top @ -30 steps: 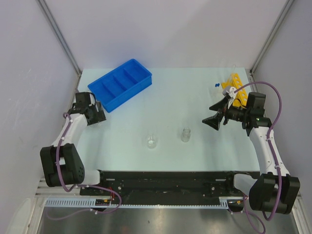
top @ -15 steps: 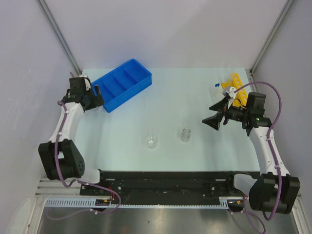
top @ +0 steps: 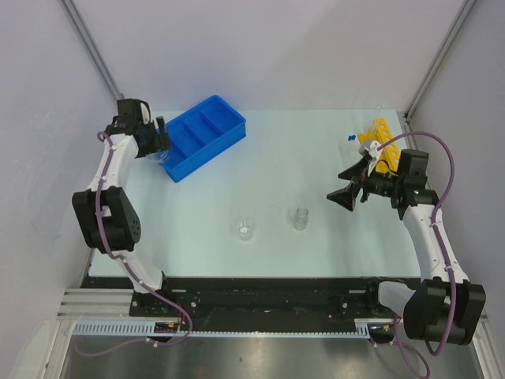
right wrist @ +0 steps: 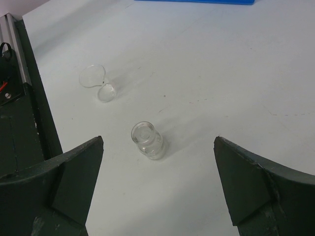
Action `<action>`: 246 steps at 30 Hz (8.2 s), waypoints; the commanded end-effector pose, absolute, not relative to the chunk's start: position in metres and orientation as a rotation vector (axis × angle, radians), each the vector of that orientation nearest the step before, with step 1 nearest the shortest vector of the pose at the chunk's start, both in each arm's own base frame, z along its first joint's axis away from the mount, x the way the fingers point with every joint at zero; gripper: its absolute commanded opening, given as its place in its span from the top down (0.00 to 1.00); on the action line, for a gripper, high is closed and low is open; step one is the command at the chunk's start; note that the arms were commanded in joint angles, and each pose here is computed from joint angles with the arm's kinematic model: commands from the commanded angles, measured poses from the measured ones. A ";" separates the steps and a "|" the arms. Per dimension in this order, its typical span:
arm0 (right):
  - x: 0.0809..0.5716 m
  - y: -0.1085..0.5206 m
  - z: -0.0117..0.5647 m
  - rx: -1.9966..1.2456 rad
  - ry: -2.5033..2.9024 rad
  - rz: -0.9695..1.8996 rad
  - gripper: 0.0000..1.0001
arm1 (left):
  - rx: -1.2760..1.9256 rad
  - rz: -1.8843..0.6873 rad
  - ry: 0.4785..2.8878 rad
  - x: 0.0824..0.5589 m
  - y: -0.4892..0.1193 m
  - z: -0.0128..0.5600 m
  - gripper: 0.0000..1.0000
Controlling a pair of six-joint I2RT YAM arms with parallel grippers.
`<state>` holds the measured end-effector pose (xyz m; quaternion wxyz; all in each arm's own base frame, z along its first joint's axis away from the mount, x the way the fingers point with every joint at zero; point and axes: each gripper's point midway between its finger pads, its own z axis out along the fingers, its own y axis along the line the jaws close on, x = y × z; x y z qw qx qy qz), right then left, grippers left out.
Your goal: Organize the chemistry lab equipment
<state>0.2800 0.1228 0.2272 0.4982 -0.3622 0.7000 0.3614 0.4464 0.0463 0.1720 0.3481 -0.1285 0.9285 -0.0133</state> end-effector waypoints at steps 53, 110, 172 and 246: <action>0.285 0.121 0.223 -0.898 1.696 0.836 0.00 | 0.155 0.066 2.595 0.529 0.042 0.089 0.40; 0.285 0.115 0.226 -0.891 1.684 0.828 0.00 | 0.038 -0.044 1.905 0.484 0.023 0.281 0.00; 0.224 0.097 0.210 -0.889 1.713 0.741 0.00 | 0.203 -0.678 2.373 0.232 -0.175 0.119 0.20; 0.221 0.114 0.192 -1.019 1.774 0.691 0.00 | -0.216 -0.256 2.357 0.540 -0.033 0.181 1.00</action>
